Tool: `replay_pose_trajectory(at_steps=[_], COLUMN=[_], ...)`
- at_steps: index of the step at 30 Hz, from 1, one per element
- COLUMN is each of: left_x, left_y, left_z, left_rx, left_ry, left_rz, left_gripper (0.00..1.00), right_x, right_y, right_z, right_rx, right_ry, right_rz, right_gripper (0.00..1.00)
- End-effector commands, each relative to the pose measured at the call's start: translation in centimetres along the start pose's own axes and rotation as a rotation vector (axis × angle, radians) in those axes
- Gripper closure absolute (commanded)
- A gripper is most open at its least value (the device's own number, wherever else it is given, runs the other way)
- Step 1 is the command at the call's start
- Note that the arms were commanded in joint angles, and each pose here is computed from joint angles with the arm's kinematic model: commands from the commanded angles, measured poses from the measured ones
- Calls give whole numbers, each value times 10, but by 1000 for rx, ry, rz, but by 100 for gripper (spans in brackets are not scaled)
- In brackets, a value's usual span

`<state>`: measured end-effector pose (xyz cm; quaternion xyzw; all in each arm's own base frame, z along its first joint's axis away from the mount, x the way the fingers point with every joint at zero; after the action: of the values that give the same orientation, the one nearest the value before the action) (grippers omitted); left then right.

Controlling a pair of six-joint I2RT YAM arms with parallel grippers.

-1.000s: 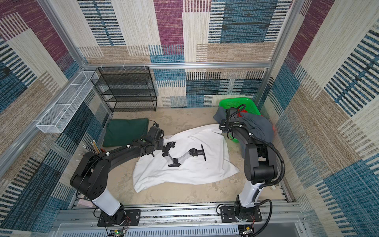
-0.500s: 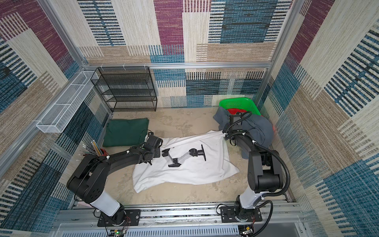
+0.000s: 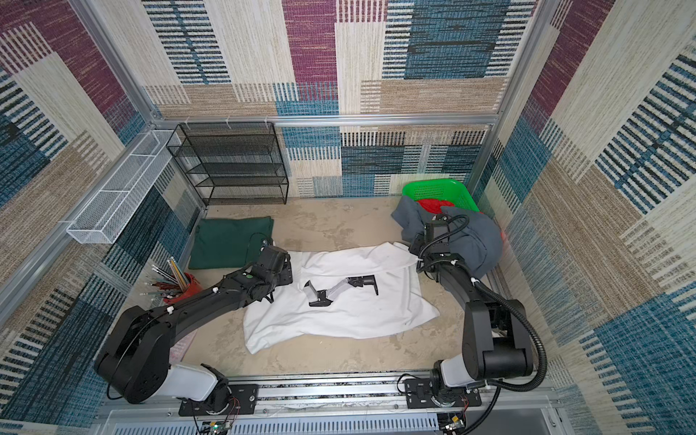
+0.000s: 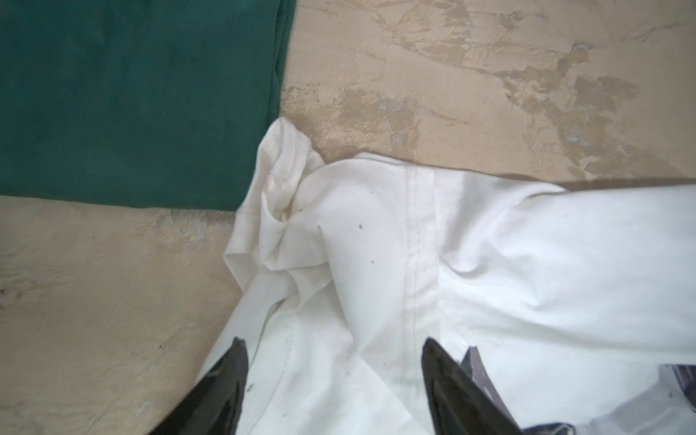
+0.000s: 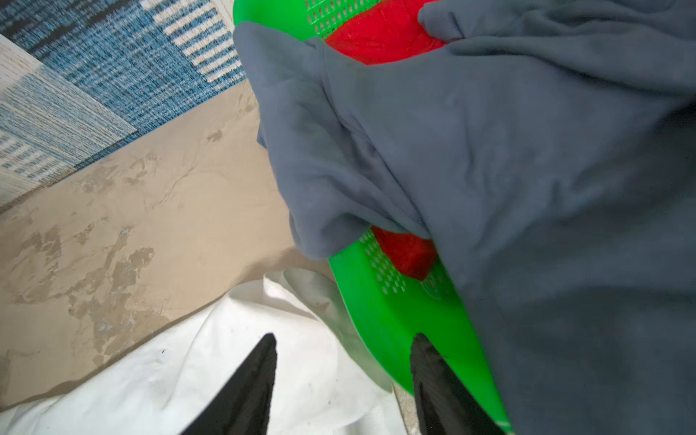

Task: Fold and stack the t-shirts

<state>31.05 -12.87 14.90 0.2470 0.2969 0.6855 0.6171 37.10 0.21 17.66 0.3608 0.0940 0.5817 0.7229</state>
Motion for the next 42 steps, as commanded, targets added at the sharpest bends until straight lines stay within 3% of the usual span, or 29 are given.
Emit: replay_pose_trajectory(at_steps=[1, 8, 12, 20, 25, 30, 35, 42], left_x=[5, 7, 8, 51, 75, 87, 86, 76], left_y=[2, -10, -18, -30, -28, -43, -61, -80], left_z=[2, 15, 33, 45, 29, 6, -8, -3], left_rx=[-2, 55, 79, 98, 117, 172, 216, 240], left_ry=[24, 66, 89, 227, 280, 334, 348, 355], left_rz=[15, -28, -45, -3, 21, 5, -13, -63], left_gripper=[23, 23, 23, 26, 31, 43, 47, 50], right_x=[2, 13, 31, 130, 197, 253, 280, 279], right_y=[4, 5, 10, 18, 7, -6, -16, -20], right_z=[3, -6, -12, -39, -69, -101, -120, -129], right_rx=[-20, 47, 64, 176, 263, 349, 406, 440], right_ry=[-24, -26, 13, 140, 229, 285, 306, 295], right_rz=[23, 92, 123, 380, 522, 641, 685, 685], right_gripper=[35, 18, 14, 14, 15, 18, 20, 23])
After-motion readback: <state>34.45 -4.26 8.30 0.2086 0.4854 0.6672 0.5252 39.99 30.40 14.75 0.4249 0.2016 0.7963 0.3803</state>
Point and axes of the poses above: each gripper's point midway between its finger pads, its own y axis back along the fingers, its own x axis along the line the jaws close on, z = x × y, the point moved 6 cm from there along y, back along the fingers, and after that the axes turned 1 degree about -y, right-handed, at the moved point
